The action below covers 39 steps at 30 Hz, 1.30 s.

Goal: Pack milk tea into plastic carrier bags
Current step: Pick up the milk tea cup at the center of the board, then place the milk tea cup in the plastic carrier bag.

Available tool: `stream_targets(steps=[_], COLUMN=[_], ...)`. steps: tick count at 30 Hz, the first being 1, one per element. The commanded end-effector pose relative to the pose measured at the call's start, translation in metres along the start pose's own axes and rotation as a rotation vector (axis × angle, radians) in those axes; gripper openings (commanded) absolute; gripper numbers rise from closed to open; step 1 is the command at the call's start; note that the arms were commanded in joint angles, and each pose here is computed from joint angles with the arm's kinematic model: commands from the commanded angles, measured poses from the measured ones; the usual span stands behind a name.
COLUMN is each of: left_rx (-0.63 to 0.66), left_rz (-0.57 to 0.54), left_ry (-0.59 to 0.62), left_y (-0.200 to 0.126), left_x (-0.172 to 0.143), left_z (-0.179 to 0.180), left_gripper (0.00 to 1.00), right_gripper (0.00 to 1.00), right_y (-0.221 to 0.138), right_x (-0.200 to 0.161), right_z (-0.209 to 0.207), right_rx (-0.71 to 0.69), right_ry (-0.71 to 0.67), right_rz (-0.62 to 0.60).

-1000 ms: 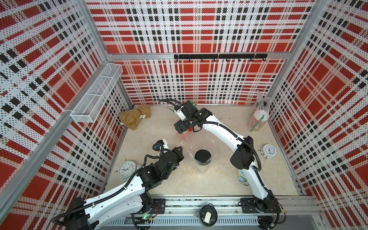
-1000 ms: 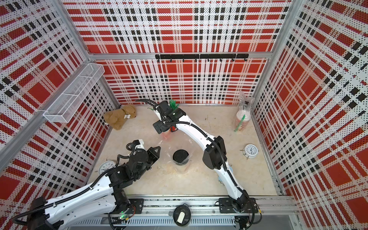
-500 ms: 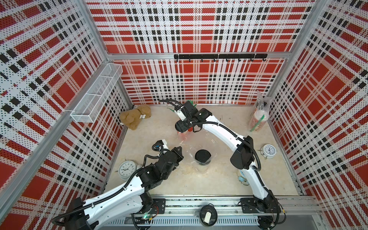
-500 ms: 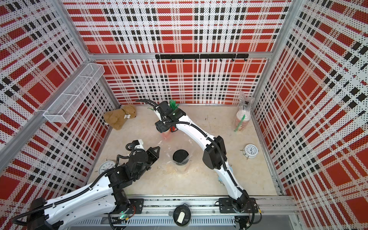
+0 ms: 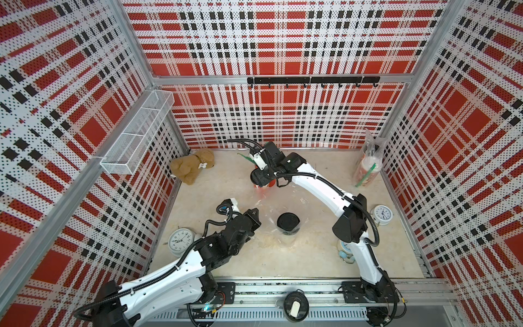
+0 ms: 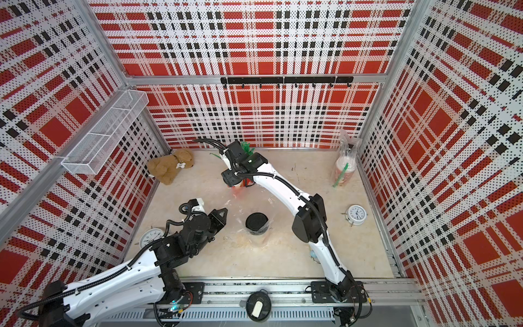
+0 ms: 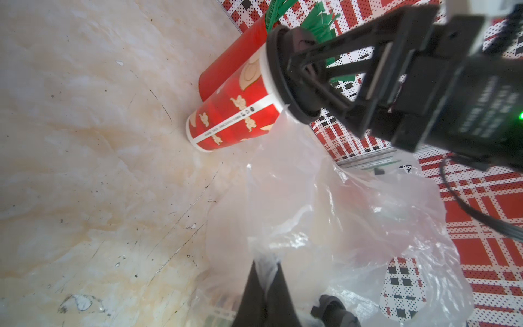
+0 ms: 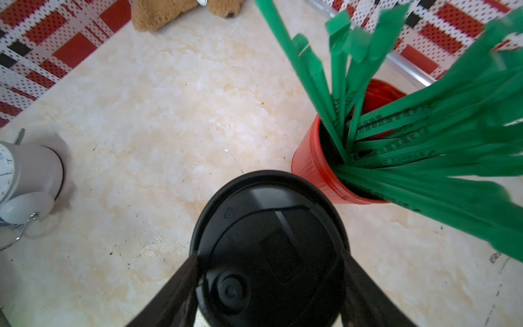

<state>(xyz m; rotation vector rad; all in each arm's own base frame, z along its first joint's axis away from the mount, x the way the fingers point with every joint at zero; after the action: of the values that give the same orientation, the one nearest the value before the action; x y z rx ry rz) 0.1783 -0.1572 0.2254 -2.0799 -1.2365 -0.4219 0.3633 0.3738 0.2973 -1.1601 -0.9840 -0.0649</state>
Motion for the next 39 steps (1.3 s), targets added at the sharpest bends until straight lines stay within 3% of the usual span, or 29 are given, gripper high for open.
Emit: stream_targets(steps=[1, 12, 21, 29, 39], left_rx=[-0.019, -0.055, -0.073, -0.082, -0.092], left_rz=[-0.034, -0.068, -0.049, -0.043, -0.053], left_ry=[0.015, 0.069, 0.096, 0.107, 0.115], left_y=[-0.002, -0.001, 0.010, 0.013, 0.012], left_x=[0.009, 0.021, 0.021, 0.021, 0.025], left_z=[-0.013, -0.035, -0.048, -0.054, -0.059], left_gripper=[0.00, 0.00, 0.00, 0.00, 0.00], right_gripper=[0.50, 0.45, 0.43, 0.40, 0.37], right_y=[-0.075, -0.203, -0.260, -0.244, -0.191], right_x=[0.032, 0.021, -0.018, -0.043, -0.047], right_z=[-0.003, -0.009, -0.006, -0.006, -0.006], right_rx=[0.002, 0.051, 0.079, 0.094, 0.030], right_ry=[-0.017, -0.026, -0.005, 0.024, 0.031], right_rz=[-0.194, -0.341, -0.378, -0.293, -0.219])
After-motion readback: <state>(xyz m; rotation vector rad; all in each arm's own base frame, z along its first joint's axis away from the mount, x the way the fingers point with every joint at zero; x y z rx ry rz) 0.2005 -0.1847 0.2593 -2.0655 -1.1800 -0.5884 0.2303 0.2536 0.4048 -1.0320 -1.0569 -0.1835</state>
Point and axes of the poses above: each gripper's point midway between its finger pads, its own y axis out along the fingers, its own z axis along the line the jaws close on, x = y × z, the point moved 8 cm from there along -y, back along the fingers, and after that the axes turned 6 degrees about y, right-handed, at the moved point
